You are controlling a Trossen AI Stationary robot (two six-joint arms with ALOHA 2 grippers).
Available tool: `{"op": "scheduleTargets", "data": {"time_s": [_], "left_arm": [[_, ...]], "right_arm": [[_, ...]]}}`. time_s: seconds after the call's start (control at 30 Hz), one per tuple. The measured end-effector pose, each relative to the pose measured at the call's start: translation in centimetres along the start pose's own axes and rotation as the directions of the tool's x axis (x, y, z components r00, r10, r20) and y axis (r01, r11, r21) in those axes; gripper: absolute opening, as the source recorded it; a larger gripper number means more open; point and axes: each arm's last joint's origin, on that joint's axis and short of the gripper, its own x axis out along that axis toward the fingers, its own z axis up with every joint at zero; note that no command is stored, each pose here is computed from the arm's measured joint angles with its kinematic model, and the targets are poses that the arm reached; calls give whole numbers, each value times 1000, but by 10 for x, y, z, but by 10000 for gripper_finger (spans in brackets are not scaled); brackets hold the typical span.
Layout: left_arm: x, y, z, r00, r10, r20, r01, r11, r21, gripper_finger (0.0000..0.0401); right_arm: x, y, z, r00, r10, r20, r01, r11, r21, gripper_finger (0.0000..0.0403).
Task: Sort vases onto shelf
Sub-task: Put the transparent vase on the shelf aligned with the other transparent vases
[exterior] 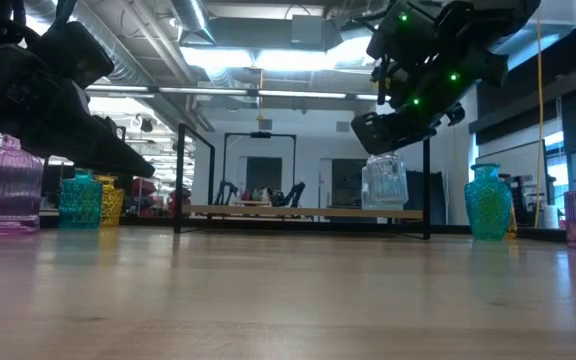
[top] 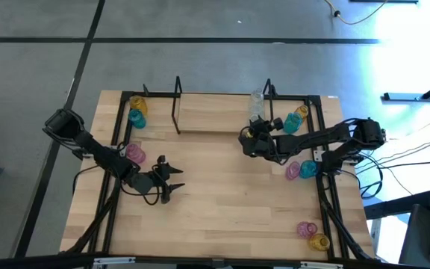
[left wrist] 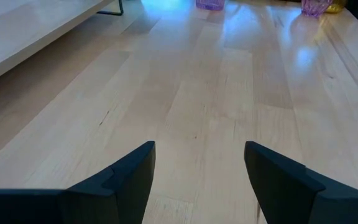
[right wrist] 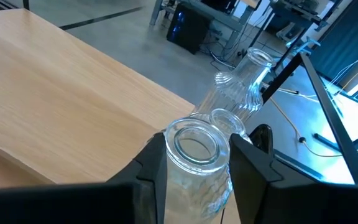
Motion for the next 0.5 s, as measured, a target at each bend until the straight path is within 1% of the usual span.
{"op": "scheduleTargets", "data": {"time_s": [0.2, 0.4, 0.5], "left_arm": [[0, 0, 0, 1000, 0, 0, 0, 1000, 0, 241], [0, 0, 0, 1000, 0, 0, 0, 1000, 0, 241], [0, 0, 0, 1000, 0, 0, 0, 1000, -1, 241]], "right_arm": [[5, -1, -1, 1000, -1, -19, 1, 1000, -2, 113], [18, 0, -5, 998, -51, -32, 51, 999, -14, 113], [18, 0, -6, 998, -50, -33, 49, 999, -17, 113]]}}
